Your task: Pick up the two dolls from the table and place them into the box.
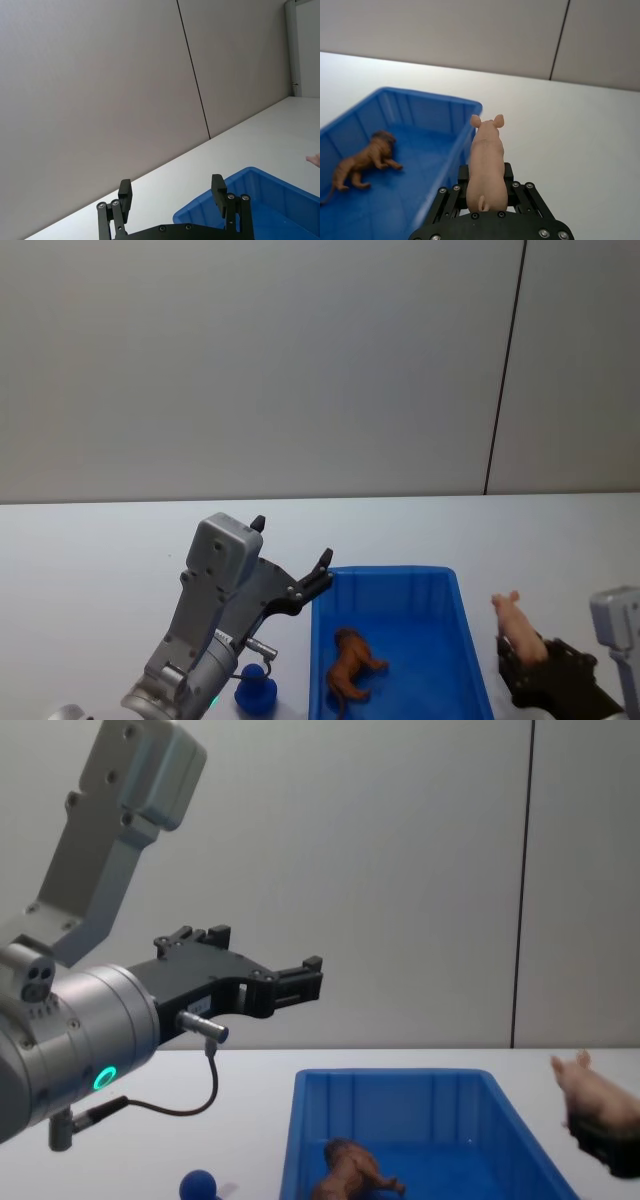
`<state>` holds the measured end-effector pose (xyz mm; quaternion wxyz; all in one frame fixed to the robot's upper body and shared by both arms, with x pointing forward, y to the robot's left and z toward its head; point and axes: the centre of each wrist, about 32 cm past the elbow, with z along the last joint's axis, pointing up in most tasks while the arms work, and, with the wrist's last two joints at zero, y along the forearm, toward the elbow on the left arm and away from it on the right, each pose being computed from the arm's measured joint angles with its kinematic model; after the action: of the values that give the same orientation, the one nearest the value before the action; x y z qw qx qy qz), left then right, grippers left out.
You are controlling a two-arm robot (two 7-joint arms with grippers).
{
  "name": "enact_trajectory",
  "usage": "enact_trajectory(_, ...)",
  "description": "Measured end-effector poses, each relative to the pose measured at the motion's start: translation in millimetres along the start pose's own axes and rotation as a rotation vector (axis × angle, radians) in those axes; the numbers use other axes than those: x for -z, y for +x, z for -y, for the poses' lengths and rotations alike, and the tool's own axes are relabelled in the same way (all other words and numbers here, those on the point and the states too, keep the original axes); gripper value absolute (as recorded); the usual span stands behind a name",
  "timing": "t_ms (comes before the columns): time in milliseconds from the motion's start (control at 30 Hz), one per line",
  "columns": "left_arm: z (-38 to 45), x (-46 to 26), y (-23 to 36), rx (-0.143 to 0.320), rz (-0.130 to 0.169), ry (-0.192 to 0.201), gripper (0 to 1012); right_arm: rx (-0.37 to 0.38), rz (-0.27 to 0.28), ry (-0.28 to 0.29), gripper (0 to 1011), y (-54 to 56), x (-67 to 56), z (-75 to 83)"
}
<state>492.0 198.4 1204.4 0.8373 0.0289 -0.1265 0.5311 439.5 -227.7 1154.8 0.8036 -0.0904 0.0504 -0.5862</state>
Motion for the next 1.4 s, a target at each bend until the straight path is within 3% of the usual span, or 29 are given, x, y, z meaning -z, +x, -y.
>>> enact_trajectory(333, 0.0, 0.0, 0.0, 0.000, 0.000, 0.000, 1002, -0.097, -0.010, 0.063, 366, -9.6, -17.4, -14.4)
enact_trajectory(700, 0.0, 0.0, 0.0, 0.000, 0.000, 0.000, 1002, -0.178, -0.040, 0.074, 382, -20.8, -23.2, -33.1)
enact_trajectory(1100, 0.0, 0.0, 0.0, 0.000, 0.000, 0.000, 1002, -0.194, -0.064, 0.068, 733, -24.2, -24.1, -45.1)
enact_trajectory(1167, 0.0, 0.0, 0.0, 0.000, 0.000, 0.000, 1002, -0.183, -0.071, 0.068, 826, -23.1, -24.1, -45.9)
enact_trajectory(1400, 0.0, 0.0, 0.0, 0.000, 0.000, 0.000, 1002, -0.145, -0.084, 0.075, 988, -19.7, -23.5, -44.1)
